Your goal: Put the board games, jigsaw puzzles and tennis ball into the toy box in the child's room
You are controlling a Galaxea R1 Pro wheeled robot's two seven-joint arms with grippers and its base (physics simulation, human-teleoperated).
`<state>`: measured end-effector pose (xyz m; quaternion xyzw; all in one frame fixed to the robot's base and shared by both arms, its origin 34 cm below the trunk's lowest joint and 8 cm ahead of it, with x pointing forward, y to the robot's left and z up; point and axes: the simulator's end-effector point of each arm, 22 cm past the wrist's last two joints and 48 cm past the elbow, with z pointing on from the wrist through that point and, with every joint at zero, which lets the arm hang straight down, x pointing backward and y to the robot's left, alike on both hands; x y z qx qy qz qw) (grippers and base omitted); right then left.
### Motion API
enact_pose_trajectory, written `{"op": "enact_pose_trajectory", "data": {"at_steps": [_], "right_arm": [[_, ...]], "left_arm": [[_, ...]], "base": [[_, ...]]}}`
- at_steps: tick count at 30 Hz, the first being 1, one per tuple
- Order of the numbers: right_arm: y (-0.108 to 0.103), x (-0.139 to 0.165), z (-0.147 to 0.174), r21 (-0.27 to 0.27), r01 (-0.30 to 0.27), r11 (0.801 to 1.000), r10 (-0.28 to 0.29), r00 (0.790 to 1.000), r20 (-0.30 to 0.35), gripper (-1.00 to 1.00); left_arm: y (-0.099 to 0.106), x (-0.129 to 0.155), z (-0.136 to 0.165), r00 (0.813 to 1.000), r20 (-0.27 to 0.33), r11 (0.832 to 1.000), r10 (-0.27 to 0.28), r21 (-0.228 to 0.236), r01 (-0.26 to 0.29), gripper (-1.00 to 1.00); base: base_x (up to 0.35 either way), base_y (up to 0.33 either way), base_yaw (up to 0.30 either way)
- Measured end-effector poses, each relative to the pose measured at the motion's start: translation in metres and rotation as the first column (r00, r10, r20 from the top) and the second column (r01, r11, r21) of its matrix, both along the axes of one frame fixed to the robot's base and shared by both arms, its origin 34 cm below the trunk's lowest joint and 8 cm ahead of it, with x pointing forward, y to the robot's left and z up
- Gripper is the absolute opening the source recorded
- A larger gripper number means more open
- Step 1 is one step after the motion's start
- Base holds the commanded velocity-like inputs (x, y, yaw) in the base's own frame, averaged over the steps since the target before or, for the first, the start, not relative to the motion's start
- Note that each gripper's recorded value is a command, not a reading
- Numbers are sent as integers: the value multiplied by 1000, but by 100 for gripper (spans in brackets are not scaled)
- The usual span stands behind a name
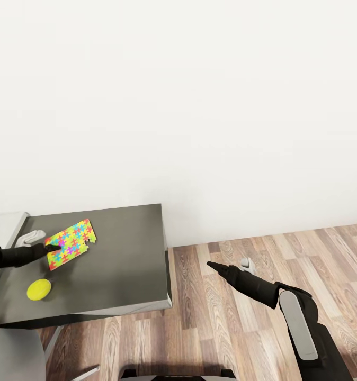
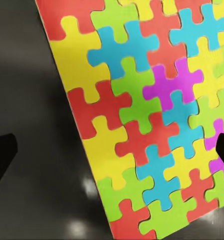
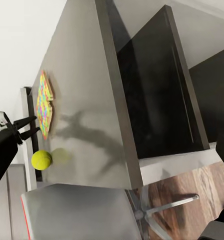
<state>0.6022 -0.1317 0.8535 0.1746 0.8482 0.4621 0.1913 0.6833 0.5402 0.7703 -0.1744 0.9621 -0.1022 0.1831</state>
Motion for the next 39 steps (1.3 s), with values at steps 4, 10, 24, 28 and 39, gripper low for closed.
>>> {"op": "enact_pose_trajectory", "data": {"at_steps": [4, 10, 24, 28, 39], "right_arm": [[0, 0, 0, 0, 0, 1000, 0, 1000, 0, 100], [0, 0, 0, -1, 0, 1000, 0, 1000, 0, 100], [-2, 0, 0, -4, 0, 1000, 0, 1000, 2, 100], [-1, 0, 0, -3, 0, 1000, 0, 1000, 2, 100], [-1, -1, -4, -2, 0, 1000, 0, 1000, -7, 100]], "left_arm": [[-4, 13, 7, 1000, 27, 1000, -15, 9, 15, 100], [-9, 25, 13, 998, 54, 999, -31, 12, 30, 100], [1, 24, 1, 1000, 13, 993, 16, 113, -18, 100], [2, 27, 4, 999, 28, 994, 40, 103, -42, 100], [2, 30, 2, 998, 36, 994, 48, 98, -52, 100]], "base": [[0, 0, 0], [0, 0, 0], [0, 0, 0], [0, 0, 0], [0, 0, 0]]}}
